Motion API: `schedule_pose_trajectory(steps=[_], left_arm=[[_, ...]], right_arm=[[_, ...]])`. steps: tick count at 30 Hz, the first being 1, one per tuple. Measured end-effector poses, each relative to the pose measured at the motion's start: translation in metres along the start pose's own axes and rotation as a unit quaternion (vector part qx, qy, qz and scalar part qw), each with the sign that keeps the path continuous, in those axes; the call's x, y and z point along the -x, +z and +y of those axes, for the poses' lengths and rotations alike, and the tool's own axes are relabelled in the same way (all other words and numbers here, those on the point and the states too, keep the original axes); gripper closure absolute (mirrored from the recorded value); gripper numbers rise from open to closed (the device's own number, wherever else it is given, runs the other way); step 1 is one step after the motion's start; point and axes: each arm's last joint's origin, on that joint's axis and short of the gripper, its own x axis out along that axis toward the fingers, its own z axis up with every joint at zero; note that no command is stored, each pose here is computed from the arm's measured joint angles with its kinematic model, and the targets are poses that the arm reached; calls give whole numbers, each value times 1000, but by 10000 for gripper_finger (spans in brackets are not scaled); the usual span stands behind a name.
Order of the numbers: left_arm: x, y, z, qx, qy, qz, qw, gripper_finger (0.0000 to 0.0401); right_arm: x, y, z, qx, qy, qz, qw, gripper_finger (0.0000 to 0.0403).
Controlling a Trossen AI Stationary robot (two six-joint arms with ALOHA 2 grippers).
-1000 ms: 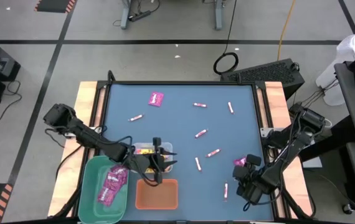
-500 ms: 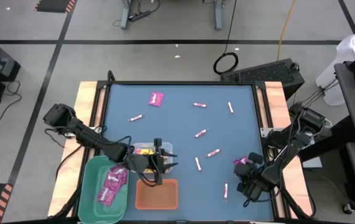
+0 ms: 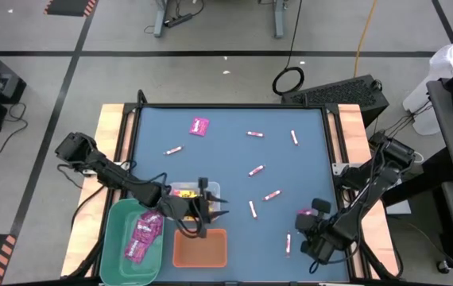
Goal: Sort candy
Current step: Put the purple candy into the green bin
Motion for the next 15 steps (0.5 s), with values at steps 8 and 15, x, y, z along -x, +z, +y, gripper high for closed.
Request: schedule_pose_trajectory(steps=[8,15], left_arm=[[1,9,-2,8,-49,-48,998,260],[1,12,-4,13,-75,-66,995,260]], right_arm=[[51,44,21,64,2,-189,980,402],[82,77,24,96,-22,-280,955,403]])
